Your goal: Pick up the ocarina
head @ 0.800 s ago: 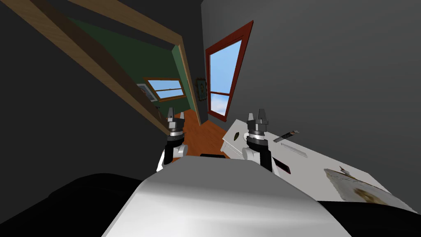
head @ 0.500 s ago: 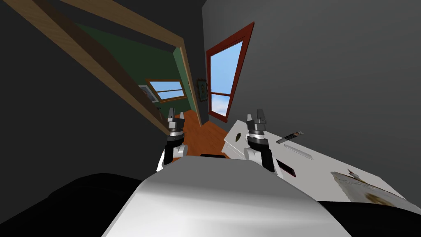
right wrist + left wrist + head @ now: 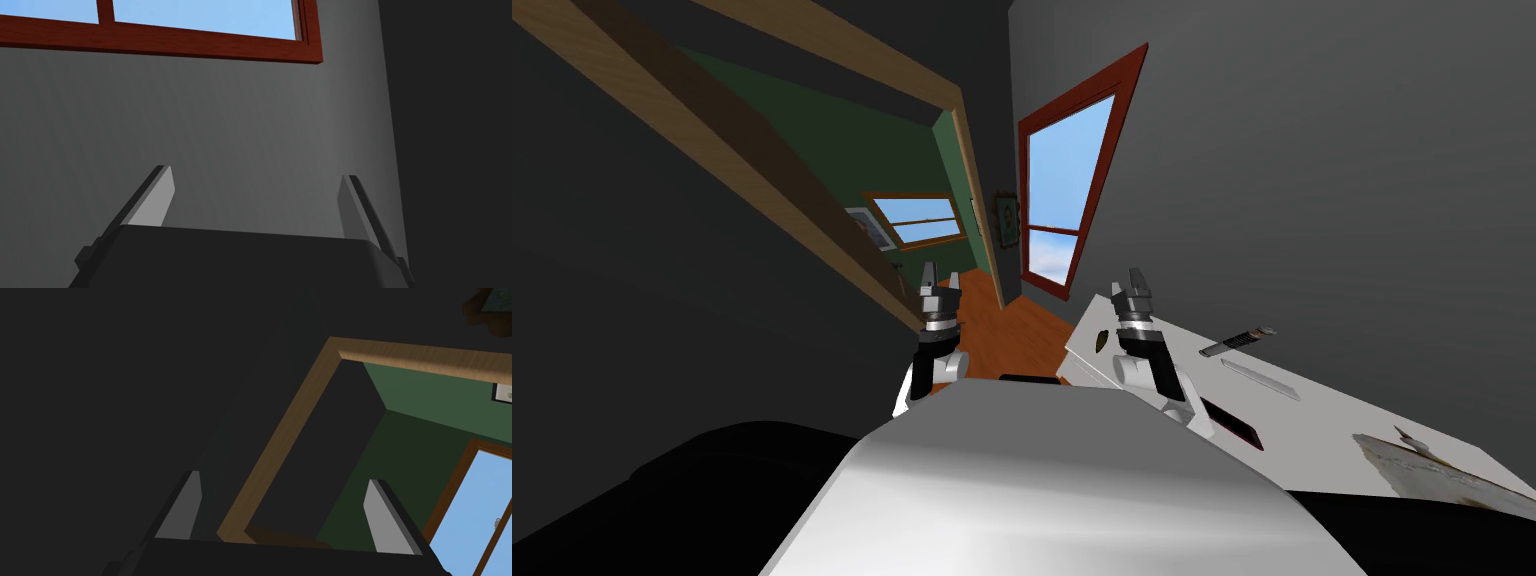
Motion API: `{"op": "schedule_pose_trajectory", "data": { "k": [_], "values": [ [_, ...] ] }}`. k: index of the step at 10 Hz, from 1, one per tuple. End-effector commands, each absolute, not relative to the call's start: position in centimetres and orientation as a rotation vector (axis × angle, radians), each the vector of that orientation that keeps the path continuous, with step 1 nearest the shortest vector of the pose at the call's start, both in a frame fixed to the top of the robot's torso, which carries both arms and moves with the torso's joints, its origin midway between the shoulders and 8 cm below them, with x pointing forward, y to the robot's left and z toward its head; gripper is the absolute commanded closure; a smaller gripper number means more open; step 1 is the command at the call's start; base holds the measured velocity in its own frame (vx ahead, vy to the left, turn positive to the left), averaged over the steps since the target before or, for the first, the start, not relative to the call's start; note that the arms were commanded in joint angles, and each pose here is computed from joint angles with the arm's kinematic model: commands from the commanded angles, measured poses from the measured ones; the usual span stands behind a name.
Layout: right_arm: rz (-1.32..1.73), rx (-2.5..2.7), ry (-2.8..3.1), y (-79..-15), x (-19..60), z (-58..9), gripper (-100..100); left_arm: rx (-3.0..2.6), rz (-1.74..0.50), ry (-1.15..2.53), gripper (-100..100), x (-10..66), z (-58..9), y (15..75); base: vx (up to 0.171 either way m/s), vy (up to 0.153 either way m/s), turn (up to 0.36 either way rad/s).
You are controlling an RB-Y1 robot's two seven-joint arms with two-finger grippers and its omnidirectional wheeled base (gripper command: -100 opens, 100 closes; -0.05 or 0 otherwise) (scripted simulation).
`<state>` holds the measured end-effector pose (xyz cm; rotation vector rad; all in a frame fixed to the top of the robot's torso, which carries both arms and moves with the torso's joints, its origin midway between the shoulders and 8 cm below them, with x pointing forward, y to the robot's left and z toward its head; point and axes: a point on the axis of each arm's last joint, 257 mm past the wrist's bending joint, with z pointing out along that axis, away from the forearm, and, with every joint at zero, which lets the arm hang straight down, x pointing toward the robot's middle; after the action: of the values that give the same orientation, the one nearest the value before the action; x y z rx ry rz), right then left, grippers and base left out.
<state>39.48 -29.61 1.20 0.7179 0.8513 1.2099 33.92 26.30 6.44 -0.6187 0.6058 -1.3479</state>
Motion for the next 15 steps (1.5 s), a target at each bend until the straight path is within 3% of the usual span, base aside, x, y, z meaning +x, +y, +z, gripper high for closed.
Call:
{"op": "schedule_pose_trajectory", "data": {
  "k": [1,15],
  "values": [
    [1.190,0.781,0.894,-31.3,40.4,-0.7,-100,-0.619,-1.348,0.606,0,33.9,6.4,26.3,0.122,0.072,-0.048],
    [1.076,1.314,0.968,-43.7,44.0,-12.7,-100,-0.619,-1.348,0.606,0,33.9,6.4,26.3,0.094,0.063,-0.056]
  ]
}}
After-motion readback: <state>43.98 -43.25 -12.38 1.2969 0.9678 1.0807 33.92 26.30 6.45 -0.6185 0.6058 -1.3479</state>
